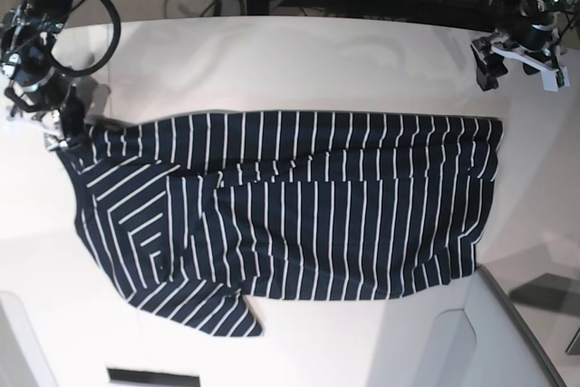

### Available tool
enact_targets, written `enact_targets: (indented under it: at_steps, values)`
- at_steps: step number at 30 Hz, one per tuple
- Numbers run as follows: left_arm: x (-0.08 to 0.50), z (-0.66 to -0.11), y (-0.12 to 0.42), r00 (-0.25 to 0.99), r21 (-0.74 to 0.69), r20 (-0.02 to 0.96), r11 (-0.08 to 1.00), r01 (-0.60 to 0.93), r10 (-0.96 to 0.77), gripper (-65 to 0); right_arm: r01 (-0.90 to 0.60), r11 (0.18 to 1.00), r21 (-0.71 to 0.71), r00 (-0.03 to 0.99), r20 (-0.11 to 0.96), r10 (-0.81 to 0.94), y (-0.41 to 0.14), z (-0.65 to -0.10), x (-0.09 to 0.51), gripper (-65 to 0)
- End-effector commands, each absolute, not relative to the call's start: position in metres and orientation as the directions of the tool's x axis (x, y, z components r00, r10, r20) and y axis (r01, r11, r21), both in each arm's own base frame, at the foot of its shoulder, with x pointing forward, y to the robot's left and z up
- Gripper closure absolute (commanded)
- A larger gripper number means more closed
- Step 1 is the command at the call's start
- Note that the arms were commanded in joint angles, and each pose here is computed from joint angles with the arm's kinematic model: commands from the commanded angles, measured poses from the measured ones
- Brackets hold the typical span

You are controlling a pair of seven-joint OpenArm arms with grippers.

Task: Layout the t-shirt on the table in an organized manner, then fold the t-shirt properly
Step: 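Grasp the folded edge corners with the left and right grippers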

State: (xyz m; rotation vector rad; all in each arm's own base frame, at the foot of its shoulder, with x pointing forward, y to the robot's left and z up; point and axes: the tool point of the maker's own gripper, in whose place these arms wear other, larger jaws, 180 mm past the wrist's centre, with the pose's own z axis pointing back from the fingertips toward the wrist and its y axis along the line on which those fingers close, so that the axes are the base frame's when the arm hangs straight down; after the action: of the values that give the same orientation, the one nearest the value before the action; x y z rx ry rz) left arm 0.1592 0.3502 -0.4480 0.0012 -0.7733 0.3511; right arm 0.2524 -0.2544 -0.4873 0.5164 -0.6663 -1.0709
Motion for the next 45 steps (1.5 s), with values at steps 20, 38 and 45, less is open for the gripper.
enact_targets:
  at_steps: [20,38,45]
  values:
    - [0.206,-0.46,0.347,0.568,-0.255,0.701,0.895,-0.366,0.432,-65.0,0.689,0.391,0.611,0.341,0.203,-0.918,-0.264,-0.51,0.241,0.0]
    - [0.234,-0.494,0.351,0.474,-0.407,0.613,0.767,-0.497,0.632,-65.0,0.688,0.405,0.603,0.345,0.22,-0.912,-0.273,-0.507,0.241,0.0]
    - [0.226,-0.503,0.344,0.491,-0.413,0.584,0.757,-0.506,0.646,-51.2,0.688,0.405,0.603,0.345,0.22,-0.912,-0.273,-0.507,0.241,0.0]
